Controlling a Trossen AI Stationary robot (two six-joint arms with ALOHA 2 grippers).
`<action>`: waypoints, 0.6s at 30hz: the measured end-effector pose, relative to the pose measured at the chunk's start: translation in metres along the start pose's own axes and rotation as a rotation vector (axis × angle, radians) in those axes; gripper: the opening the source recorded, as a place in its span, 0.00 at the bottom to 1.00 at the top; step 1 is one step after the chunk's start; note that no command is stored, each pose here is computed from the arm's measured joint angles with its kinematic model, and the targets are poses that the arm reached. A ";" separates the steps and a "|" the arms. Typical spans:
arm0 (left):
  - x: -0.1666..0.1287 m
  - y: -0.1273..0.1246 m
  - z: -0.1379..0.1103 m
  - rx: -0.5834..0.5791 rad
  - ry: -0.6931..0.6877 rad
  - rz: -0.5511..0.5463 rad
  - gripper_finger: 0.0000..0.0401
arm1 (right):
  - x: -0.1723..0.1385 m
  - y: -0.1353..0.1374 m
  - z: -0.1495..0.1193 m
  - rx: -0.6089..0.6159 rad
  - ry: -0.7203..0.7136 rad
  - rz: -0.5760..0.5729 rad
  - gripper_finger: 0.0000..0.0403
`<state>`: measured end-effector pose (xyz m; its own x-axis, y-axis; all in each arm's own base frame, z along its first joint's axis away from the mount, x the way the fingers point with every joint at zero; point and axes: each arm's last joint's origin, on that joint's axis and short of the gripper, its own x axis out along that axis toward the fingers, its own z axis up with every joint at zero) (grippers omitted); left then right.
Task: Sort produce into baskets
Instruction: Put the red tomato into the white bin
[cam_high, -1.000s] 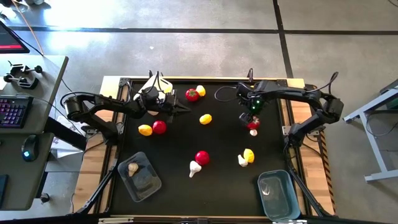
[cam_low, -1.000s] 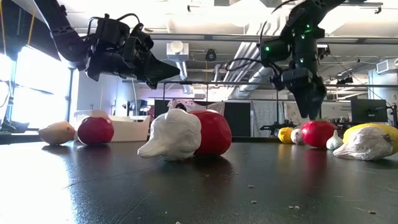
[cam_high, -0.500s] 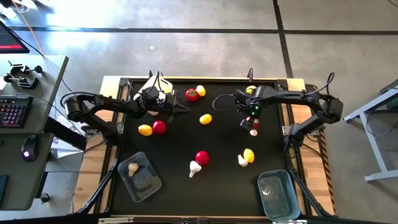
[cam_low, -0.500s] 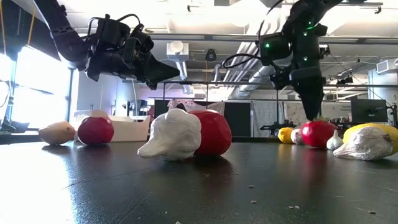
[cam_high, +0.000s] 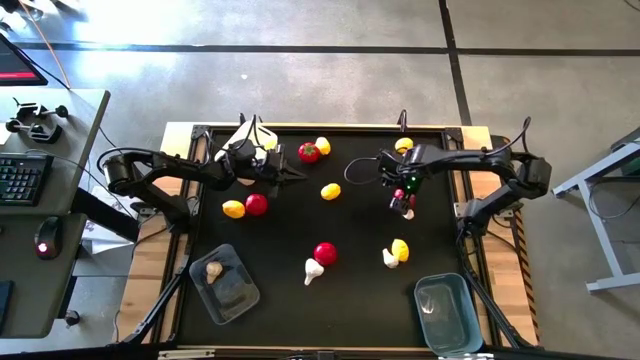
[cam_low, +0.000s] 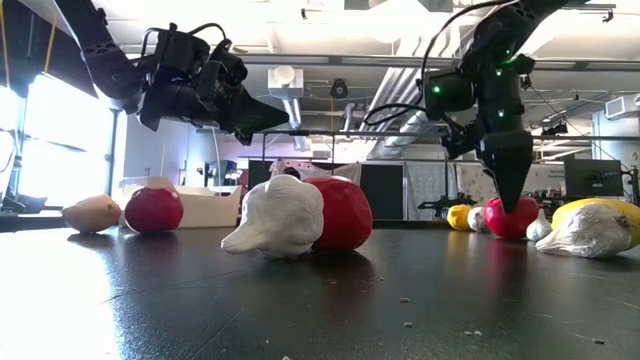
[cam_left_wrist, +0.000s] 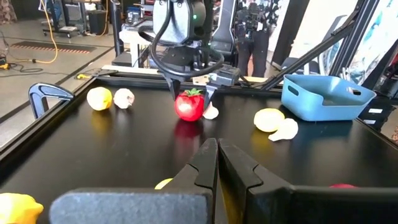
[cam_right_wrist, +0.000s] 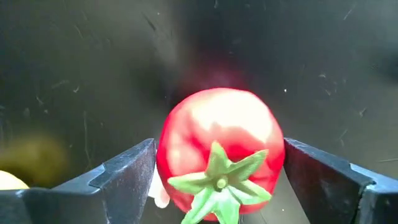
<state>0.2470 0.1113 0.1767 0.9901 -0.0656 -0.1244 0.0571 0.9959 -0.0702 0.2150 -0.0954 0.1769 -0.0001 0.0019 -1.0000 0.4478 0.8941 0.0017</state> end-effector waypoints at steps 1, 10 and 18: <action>0.000 0.000 0.000 0.000 0.000 0.000 0.00 | 0.000 0.000 0.000 0.000 -0.004 0.001 0.83; 0.000 0.000 0.000 -0.001 0.000 0.005 0.00 | 0.000 0.001 0.001 0.024 -0.013 0.039 0.60; 0.000 0.000 0.000 -0.001 0.000 0.005 0.00 | -0.002 0.001 0.002 0.006 -0.012 0.050 0.57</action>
<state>0.2470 0.1114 0.1766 0.9903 -0.0602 -0.1251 0.0517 0.9962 -0.0701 0.2175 -0.0952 0.1786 0.0335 0.0409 -0.9986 0.4521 0.8905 0.0517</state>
